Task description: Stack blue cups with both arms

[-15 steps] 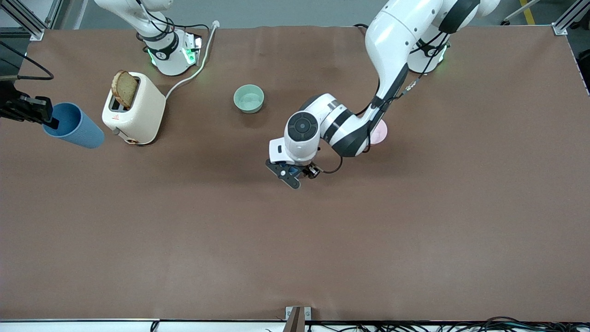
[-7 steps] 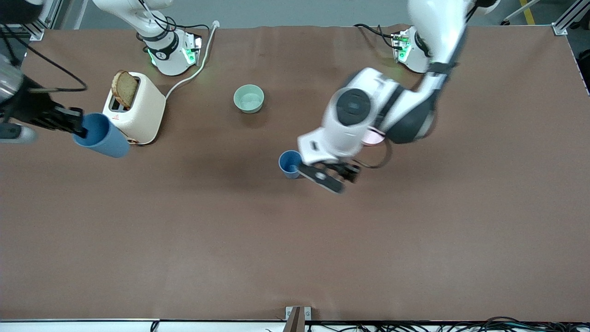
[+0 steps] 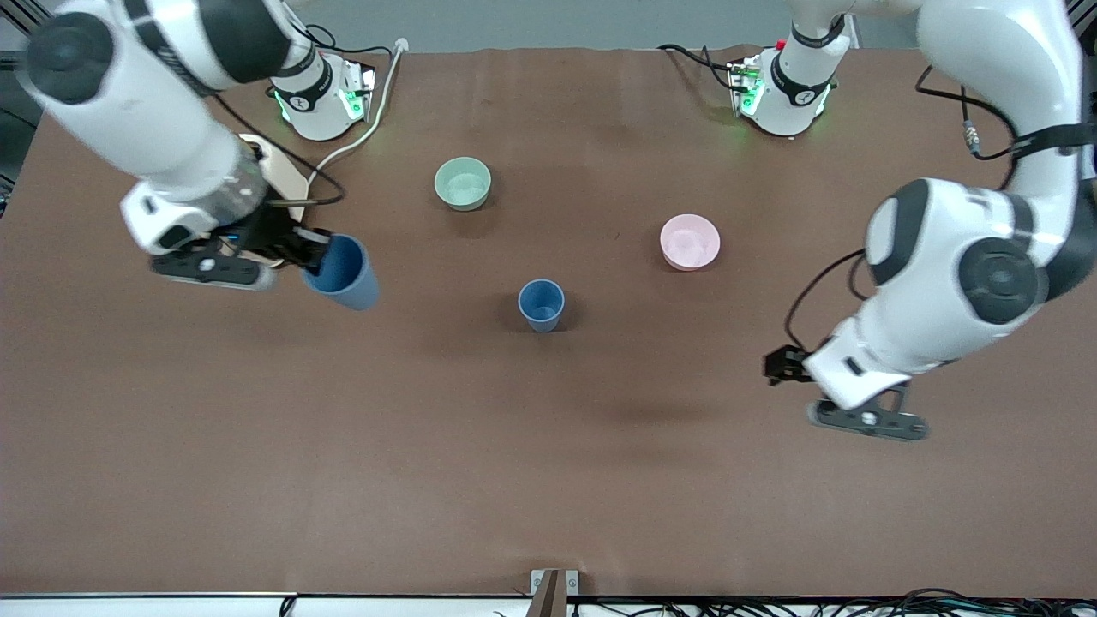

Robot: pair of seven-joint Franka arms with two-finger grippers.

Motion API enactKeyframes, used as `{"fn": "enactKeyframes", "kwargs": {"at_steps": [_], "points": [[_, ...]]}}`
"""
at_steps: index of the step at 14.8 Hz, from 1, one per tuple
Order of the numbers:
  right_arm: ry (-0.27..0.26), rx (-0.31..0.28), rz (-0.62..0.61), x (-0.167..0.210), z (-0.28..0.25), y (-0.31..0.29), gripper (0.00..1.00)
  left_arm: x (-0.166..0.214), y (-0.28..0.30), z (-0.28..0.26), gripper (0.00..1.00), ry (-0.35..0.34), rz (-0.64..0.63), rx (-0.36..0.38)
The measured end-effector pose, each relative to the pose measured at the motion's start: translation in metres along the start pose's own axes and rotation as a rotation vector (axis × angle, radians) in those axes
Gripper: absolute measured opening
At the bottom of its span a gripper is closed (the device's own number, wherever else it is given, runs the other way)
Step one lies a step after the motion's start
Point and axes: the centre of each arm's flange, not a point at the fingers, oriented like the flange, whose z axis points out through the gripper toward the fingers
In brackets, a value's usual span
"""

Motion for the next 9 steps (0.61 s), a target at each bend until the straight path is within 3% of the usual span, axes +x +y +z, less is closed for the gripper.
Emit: {"fn": "enactKeyframes", "kwargs": {"at_steps": [5,9], "points": [[-0.008,0.094,-0.056,-0.031,0.046,-0.088,0.04,-0.015,-0.072,-0.056,1.00,0.026,-0.089,0.056],[-0.021,0.095,-0.054,-0.060,0.104,-0.147,0.04,-0.029,-0.096,-0.093,1.00,0.017,-0.149,0.078]]}}
